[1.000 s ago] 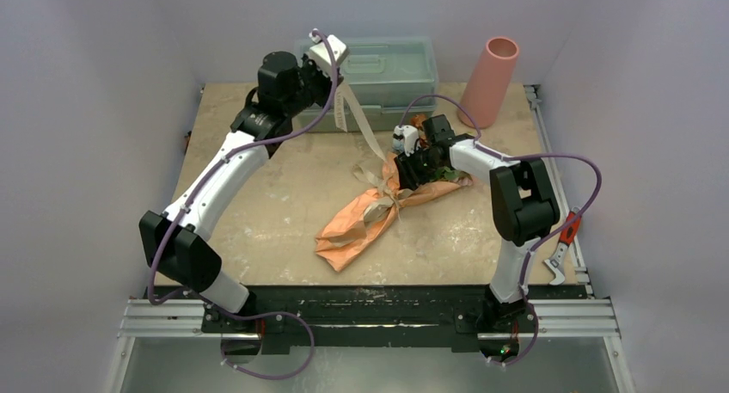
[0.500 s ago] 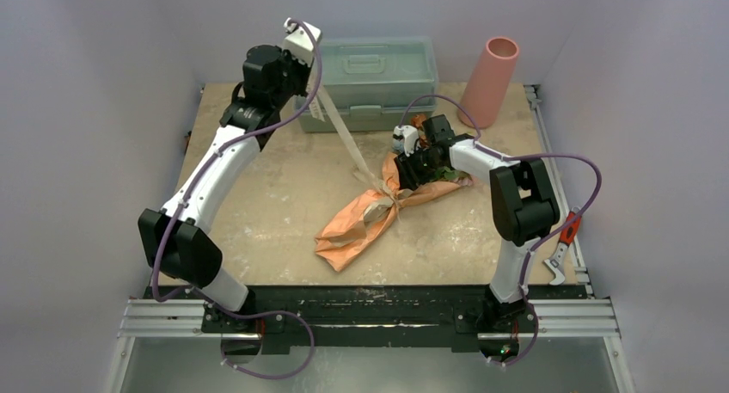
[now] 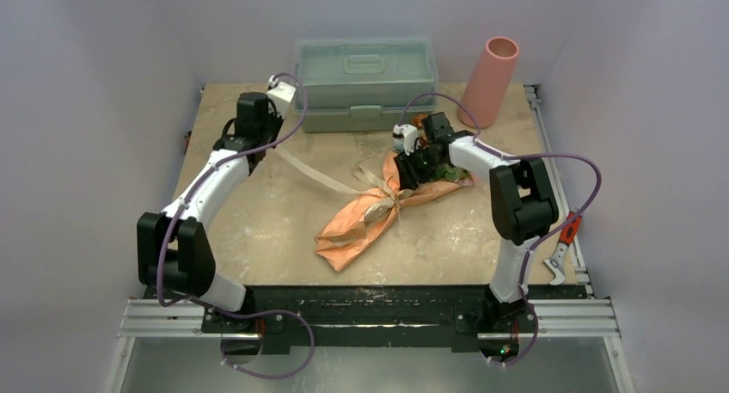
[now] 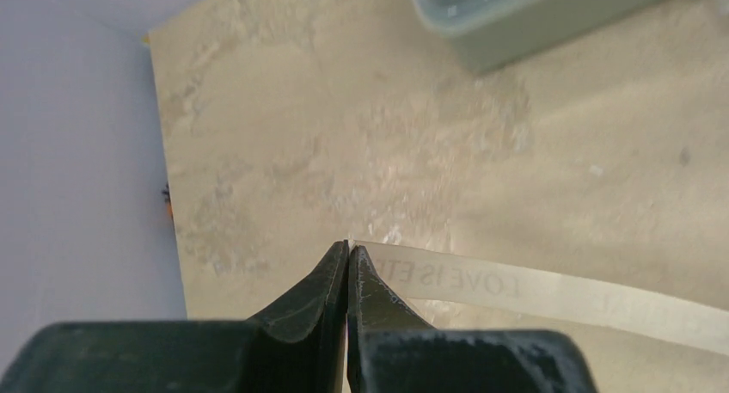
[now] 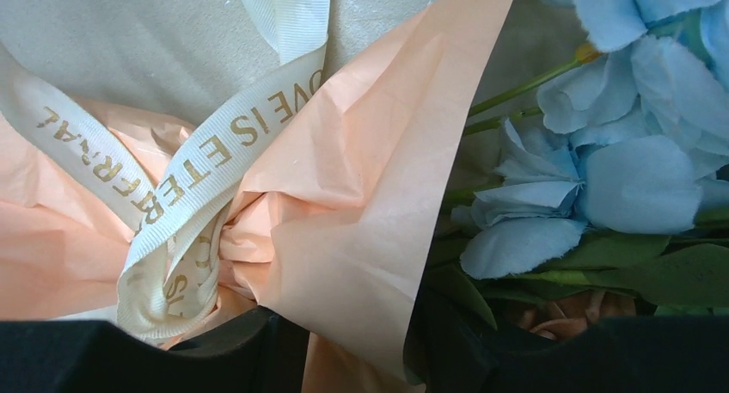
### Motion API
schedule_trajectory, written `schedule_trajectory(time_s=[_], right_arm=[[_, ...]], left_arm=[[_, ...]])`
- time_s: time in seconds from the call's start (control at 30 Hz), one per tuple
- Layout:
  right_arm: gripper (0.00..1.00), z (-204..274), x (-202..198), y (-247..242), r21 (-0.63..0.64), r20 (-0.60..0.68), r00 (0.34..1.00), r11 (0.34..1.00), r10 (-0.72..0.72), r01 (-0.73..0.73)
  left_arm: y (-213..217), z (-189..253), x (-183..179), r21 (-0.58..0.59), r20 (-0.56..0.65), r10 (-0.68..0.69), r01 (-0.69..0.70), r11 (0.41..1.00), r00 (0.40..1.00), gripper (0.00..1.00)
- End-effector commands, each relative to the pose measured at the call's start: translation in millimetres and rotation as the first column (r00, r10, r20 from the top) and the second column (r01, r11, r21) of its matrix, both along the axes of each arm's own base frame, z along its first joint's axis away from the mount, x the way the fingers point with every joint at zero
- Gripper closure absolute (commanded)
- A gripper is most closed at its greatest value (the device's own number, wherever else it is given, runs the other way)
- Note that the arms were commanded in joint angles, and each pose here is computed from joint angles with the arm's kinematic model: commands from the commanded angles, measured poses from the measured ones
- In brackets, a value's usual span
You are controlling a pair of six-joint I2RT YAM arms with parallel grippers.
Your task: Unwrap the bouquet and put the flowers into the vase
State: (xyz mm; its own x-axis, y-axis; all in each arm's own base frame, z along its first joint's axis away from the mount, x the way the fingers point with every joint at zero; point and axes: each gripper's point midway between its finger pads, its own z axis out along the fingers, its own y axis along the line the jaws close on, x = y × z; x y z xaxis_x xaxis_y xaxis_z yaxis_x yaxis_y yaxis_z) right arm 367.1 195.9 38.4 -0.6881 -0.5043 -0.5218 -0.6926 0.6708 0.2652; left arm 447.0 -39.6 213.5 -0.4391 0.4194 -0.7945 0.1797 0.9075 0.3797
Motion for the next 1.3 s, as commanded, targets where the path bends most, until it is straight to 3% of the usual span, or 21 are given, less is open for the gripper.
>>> schedule_trajectory(time_s=[0.0,0.1,0.13,0.3,0.4,0.5,0.6,0.7,0.87,1.03,1.27], right_arm=[[0.47,12,2,-2,-0.012,0.0,1.0,1.0,0.013,-0.013],[0.45,28,2,4,0.024,0.006,1.0,0.999,0.03,-0.03],[0.44,34,1,7,0.046,0.007,0.999,0.998,0.04,-0.04],[0.4,63,-3,18,0.117,0.026,0.997,0.99,0.077,-0.079],[0.38,80,-5,23,0.154,0.044,0.995,0.983,0.093,-0.099],[0.37,98,-8,26,0.176,0.067,0.992,0.977,0.106,-0.116],[0.33,115,-16,23,0.183,0.105,0.987,0.973,0.121,-0.138],[0.29,133,-29,20,0.196,0.146,0.981,0.969,0.126,-0.154],[0.37,140,-79,11,0.216,0.112,0.98,0.959,0.163,-0.184],[0.37,104,-124,9,0.162,0.095,0.979,0.968,0.178,-0.192],[0.36,64,-107,17,0.076,0.107,0.987,0.988,0.124,-0.132]], left_arm=[[19,-40,-13,0.054,-0.132,-0.021,0.029,0.998,0.991,1.0],[-1,-58,-15,-0.038,-0.216,-0.171,0.166,0.985,0.961,0.99],[-9,-58,-13,-0.065,-0.214,-0.215,0.206,0.976,0.953,0.95],[-57,-37,-7,-0.18,-0.12,-0.463,0.439,0.88,0.878,0.55],[-81,-28,-7,-0.209,-0.051,-0.58,0.559,0.802,0.813,0.43],[-101,-21,-9,-0.196,0.02,-0.661,0.651,0.733,0.75,0.39],[-113,-22,-13,-0.179,0.04,-0.69,0.685,0.706,0.722,0.35],[-119,-23,-16,-0.193,0.037,-0.69,0.683,0.704,0.723,0.34],[-117,-20,-23,-0.196,0.04,-0.669,0.662,0.723,0.743,0.31],[-114,-9,-27,-0.214,0.069,-0.628,0.626,0.749,0.775,0.31],[-113,1,-34,-0.239,0.082,-0.598,0.598,0.765,0.797,0.3]])
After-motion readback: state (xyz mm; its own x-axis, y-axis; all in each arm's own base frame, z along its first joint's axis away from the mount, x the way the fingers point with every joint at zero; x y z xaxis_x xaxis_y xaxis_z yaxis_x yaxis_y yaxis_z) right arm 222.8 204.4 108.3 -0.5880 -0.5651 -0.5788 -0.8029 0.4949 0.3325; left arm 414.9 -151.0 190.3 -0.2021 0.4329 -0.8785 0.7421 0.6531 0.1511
